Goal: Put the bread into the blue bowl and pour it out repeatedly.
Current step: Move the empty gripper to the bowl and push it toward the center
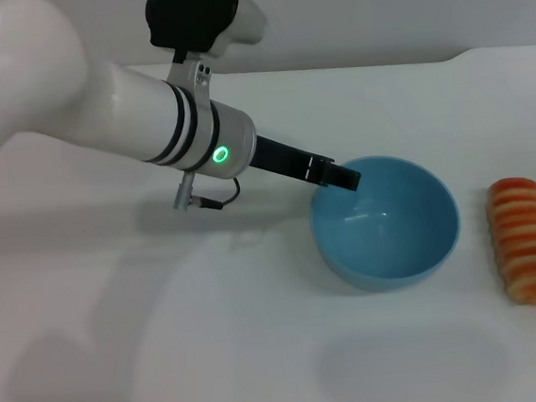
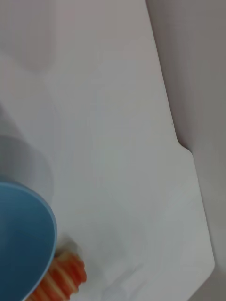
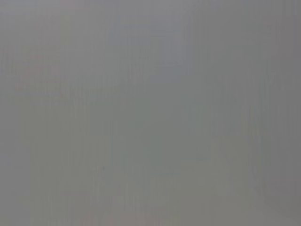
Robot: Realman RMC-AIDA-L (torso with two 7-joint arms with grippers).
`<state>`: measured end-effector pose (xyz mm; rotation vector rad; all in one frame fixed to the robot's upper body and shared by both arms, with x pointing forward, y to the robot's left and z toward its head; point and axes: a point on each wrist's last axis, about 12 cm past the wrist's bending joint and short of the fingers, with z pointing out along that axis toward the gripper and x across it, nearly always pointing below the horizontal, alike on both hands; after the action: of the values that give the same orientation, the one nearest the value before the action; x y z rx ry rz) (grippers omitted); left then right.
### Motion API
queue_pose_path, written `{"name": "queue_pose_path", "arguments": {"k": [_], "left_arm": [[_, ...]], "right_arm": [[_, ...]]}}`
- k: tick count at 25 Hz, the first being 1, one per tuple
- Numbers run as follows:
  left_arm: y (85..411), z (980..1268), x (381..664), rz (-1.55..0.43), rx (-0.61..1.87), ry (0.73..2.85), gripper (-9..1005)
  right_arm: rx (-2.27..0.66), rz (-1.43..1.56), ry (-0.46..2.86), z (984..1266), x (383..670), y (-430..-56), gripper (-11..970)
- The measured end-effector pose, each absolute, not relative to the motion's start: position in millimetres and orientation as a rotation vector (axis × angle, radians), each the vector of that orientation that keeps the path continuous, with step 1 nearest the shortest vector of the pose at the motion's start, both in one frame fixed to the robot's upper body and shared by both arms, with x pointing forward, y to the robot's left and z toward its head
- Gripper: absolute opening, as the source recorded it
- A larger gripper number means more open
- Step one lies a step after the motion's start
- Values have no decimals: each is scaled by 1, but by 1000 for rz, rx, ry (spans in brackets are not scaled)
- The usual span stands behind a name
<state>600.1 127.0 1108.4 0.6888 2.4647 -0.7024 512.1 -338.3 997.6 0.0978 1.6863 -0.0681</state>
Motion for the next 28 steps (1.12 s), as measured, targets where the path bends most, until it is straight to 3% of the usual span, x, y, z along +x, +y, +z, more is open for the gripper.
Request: {"name": "queue_pose_path", "arguments": {"k": [28], "left_arm": [[121,1064,590,-654,670,2576,769]], "right_arm": [[111,-72,1704,993,506,-339,626]]}}
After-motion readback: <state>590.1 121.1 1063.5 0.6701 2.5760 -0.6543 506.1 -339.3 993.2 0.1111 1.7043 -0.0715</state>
